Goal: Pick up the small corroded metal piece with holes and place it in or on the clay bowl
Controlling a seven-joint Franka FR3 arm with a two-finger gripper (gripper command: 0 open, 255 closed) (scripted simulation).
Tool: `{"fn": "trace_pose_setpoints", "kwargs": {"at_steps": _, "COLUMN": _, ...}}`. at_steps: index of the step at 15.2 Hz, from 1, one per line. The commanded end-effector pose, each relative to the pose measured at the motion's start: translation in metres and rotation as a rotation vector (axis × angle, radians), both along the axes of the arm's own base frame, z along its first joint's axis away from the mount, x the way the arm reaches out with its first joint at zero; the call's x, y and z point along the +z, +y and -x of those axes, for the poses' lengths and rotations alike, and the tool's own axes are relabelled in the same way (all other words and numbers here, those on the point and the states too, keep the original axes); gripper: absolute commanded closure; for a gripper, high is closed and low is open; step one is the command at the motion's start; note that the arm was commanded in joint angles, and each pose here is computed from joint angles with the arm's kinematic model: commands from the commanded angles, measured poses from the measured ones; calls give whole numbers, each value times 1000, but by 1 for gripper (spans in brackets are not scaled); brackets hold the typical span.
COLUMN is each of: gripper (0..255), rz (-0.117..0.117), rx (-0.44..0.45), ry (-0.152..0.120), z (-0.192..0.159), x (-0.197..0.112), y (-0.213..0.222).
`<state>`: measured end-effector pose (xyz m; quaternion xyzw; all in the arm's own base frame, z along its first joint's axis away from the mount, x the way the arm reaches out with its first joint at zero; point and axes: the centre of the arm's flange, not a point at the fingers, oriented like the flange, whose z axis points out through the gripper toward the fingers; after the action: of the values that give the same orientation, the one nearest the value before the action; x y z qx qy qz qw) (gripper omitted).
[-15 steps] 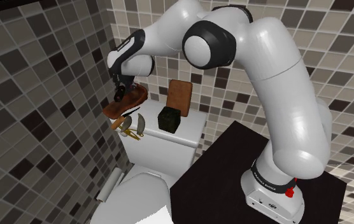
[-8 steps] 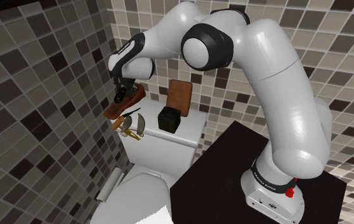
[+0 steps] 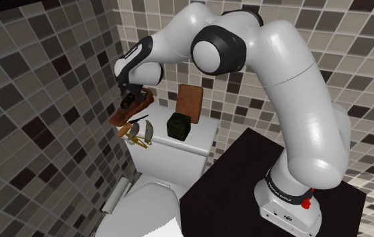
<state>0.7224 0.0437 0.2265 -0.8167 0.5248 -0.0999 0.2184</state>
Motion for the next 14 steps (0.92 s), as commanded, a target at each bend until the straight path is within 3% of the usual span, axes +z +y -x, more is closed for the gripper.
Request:
{"fn": "trace_pose_setpoints", "kwargs": {"at_steps": 1, "gripper": 0, "rz": 0, "rx": 0, "ry": 1, "z": 0, "x": 0, "y": 0}}
{"fn": "trace_pose_setpoints", "kwargs": {"at_steps": 2, "gripper": 0, "rz": 0, "rx": 0, "ry": 1, "z": -1, "x": -1, "y": 0}}
{"fn": "trace_pose_setpoints", "kwargs": {"at_steps": 6, "gripper": 0, "rz": 0, "rx": 0, "ry": 1, "z": 18, "x": 43, "y": -13}}
{"fn": "trace_pose_setpoints", "kwargs": {"at_steps": 14, "gripper": 0, "rz": 0, "rx": 0, "ry": 1, "z": 18, "x": 43, "y": -13}}
